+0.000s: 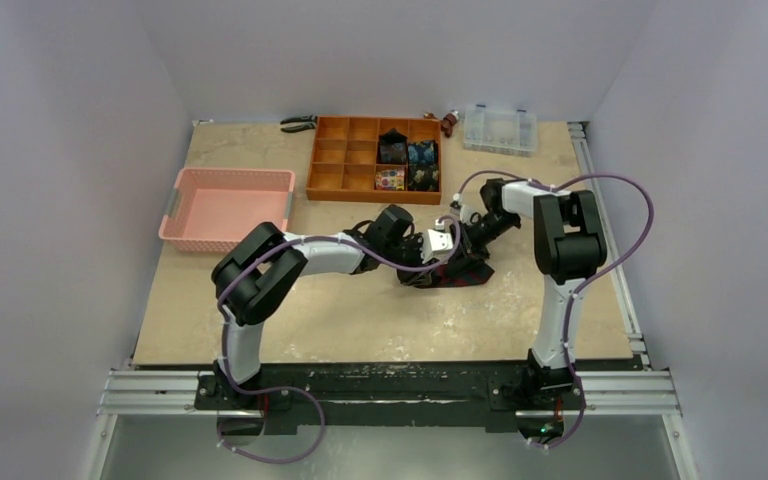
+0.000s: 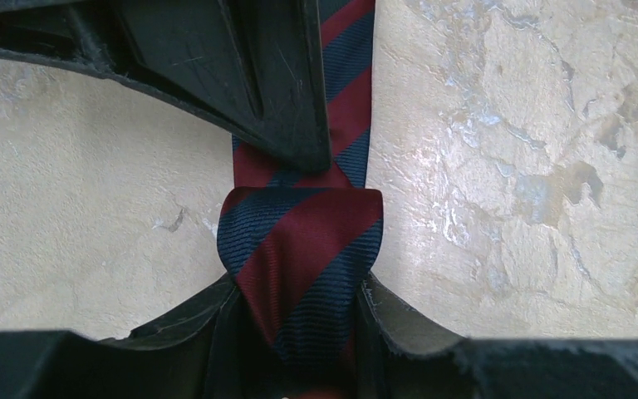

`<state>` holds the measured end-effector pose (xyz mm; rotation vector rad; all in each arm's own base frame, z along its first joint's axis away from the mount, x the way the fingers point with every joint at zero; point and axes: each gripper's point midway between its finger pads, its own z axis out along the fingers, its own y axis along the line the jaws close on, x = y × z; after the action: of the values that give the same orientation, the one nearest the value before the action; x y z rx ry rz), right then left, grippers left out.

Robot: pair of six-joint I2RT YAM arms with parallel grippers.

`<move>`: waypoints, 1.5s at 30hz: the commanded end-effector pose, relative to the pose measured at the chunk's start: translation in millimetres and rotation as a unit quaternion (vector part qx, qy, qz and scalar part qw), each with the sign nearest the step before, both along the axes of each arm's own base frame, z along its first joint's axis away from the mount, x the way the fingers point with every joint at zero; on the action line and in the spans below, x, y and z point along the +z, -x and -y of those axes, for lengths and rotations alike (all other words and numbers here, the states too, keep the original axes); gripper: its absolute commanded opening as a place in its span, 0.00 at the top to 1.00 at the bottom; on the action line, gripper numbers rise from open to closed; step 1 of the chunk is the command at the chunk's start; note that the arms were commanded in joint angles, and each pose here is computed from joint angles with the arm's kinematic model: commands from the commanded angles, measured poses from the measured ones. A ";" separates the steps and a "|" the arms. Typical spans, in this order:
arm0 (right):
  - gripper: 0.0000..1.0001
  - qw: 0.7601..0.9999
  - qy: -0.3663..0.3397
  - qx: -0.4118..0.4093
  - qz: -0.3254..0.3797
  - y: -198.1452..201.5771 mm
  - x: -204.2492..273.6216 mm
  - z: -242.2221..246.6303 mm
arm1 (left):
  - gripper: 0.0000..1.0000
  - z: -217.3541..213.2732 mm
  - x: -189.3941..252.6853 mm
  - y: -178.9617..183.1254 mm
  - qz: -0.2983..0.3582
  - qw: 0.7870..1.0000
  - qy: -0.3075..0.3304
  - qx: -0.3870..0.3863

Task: Roll the ties
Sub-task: Roll the tie at the center of the board.

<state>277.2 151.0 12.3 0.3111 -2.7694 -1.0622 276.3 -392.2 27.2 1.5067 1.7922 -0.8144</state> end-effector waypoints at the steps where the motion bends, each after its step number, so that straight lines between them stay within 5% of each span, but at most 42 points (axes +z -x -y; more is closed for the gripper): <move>1: 0.70 0.996 0.016 0.022 0.082 -17.8 -5.9 12.6 | 1.00 -63.5 -64.2 17.2 -0.037 0.987 -0.154 0.018; 8: 0.43 0.964 -0.030 -0.016 0.265 -73.0 81.3 16.2 | 1.00 -65.0 -65.2 11.5 -0.011 0.987 -0.162 0.007; 10: 0.24 0.937 -0.001 -0.049 0.347 -93.8 107.5 30.4 | 1.00 -64.0 -64.2 9.3 -0.002 0.987 -0.159 0.003; 11: 0.07 0.920 0.016 -0.066 0.385 -100.0 124.0 37.3 | 1.00 -64.9 -64.2 8.1 0.003 0.987 -0.158 0.004; 13: 0.02 0.904 0.062 -0.104 0.411 -109.1 127.8 52.6 | 1.00 -65.4 -65.3 7.7 0.012 0.988 -0.155 0.000; 20: 0.02 0.967 -0.071 -0.054 0.238 -54.7 95.4 24.6 | 1.00 -66.5 -69.4 7.1 0.027 0.988 -0.151 -0.010; 25: 0.05 0.972 -0.112 -0.091 0.183 -30.0 84.0 10.3 | 1.00 -63.6 -72.1 6.1 0.022 0.989 -0.149 -0.006; 37: 0.46 0.981 -0.144 -0.053 0.120 -8.2 48.6 -31.2 | 1.00 -61.3 -74.9 5.9 0.011 0.989 -0.149 0.002; 45: 0.53 0.982 -0.154 -0.058 0.097 -8.5 44.3 -42.5 | 1.00 -60.6 -75.4 6.0 0.007 0.989 -0.148 0.003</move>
<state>277.7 183.2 43.4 0.3034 -2.8412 -1.4745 286.0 -386.6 25.1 1.5960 1.6840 -0.6920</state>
